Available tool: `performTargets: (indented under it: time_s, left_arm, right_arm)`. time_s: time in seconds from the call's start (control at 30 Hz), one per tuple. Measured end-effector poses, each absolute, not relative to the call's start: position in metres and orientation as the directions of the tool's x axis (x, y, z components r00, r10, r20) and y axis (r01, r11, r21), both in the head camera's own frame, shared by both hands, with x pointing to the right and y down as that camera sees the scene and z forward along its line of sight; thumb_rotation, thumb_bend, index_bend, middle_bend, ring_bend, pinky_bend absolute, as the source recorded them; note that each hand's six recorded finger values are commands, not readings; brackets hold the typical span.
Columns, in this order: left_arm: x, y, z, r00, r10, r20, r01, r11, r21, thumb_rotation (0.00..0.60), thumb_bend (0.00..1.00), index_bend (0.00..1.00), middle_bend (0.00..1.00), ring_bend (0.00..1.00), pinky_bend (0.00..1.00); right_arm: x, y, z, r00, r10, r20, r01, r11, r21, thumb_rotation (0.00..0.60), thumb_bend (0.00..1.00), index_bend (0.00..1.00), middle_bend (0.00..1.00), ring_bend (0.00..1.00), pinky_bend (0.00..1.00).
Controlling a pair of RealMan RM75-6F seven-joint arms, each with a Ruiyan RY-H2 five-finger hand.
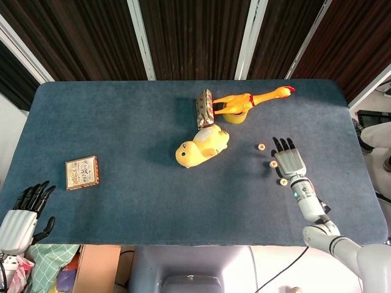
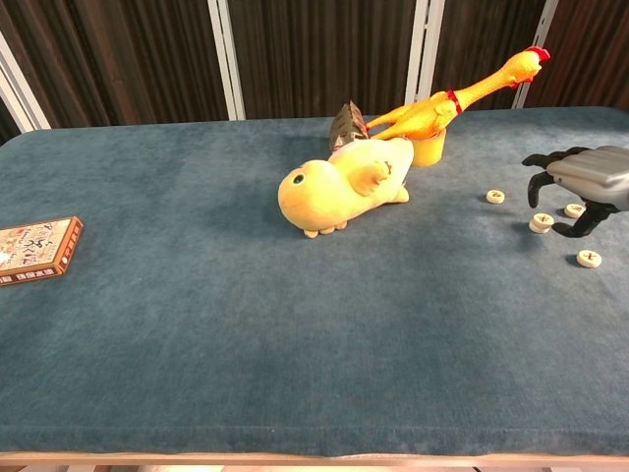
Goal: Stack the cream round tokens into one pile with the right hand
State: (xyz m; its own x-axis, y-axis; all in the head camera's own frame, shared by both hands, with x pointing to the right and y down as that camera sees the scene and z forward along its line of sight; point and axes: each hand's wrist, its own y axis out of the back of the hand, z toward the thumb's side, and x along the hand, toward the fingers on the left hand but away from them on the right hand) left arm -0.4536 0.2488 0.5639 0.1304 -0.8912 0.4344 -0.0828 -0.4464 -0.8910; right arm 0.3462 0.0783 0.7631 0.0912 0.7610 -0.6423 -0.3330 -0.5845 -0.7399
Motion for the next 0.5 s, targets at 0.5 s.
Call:
performTargets:
  time_s: [0.5]
  left_arm:
    - [-0.453, 0.250, 0.563, 0.124, -0.893, 0.433, -0.079, -0.444, -0.893, 0.600, 0.45, 0.00, 0.00, 0.00, 0.09]
  right_arm:
    - [0.341, 0.122, 0.688, 0.300, 0.775, -0.557, -0.225, -0.510, -0.830, 0.600, 0.38, 0.42, 0.09, 0.00, 0.00]
